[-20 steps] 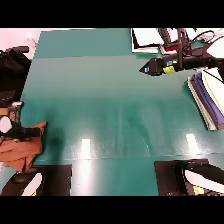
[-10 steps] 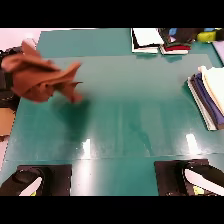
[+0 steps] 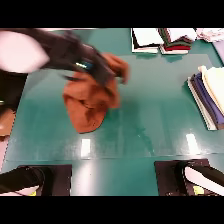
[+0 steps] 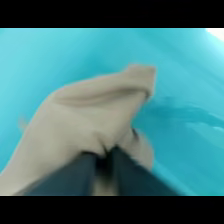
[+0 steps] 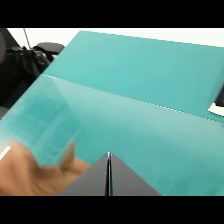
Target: Fold the shirts.
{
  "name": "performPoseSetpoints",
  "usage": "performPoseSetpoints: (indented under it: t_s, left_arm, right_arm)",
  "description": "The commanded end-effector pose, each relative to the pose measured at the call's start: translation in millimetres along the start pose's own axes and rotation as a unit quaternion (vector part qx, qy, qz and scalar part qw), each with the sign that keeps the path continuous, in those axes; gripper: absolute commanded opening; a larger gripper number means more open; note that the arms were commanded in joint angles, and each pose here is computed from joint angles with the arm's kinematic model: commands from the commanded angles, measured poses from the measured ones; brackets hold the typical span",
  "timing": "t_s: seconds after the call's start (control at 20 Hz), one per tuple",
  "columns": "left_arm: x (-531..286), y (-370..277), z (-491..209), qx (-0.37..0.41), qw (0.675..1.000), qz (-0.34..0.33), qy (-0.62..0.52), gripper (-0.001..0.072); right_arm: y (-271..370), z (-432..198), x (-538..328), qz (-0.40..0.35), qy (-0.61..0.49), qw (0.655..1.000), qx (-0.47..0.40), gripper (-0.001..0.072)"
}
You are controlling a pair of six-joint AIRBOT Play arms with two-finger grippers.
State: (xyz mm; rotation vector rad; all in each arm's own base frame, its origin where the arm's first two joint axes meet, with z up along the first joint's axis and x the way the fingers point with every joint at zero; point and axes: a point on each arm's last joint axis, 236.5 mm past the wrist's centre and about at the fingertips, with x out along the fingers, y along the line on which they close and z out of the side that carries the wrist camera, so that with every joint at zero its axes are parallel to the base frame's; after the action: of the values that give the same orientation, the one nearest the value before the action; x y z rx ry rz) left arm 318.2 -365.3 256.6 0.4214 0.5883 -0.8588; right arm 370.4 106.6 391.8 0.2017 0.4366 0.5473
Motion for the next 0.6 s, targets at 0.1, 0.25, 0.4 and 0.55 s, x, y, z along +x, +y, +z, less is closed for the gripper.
performPoseSetpoints:
  t_s: [0.1, 0.25, 0.4, 0.55]
  left_arm:
    - [73.7, -60.8, 0.8, 0.008, 0.996, -0.089, 0.011, 0.0425]
    - [73.3, 43.9, -37.4, -0.09, 0.994, -0.019, 0.066, 0.0426]
    - [63.4, 155.3, -103.3, -0.242, 0.962, 0.052, 0.113, 0.0426]
    - [66.9, 190.3, -179.4, -0.363, 0.918, 0.027, 0.158, 0.0426]
  right_arm:
    - [-13.0, -4.8, -9.3, -0.018, 0.013, 1.0, 0.007, 0.0021]
    - [-16.9, -5.9, -9.1, -0.026, 0.015, 1.0, 0.005, 0.0021]
    - [-17.2, -7.1, -8.7, -0.027, 0.018, 0.999, 0.004, 0.0021]
    - [-17.2, -7.5, -8.7, -0.027, 0.018, 0.999, 0.004, 0.0021]
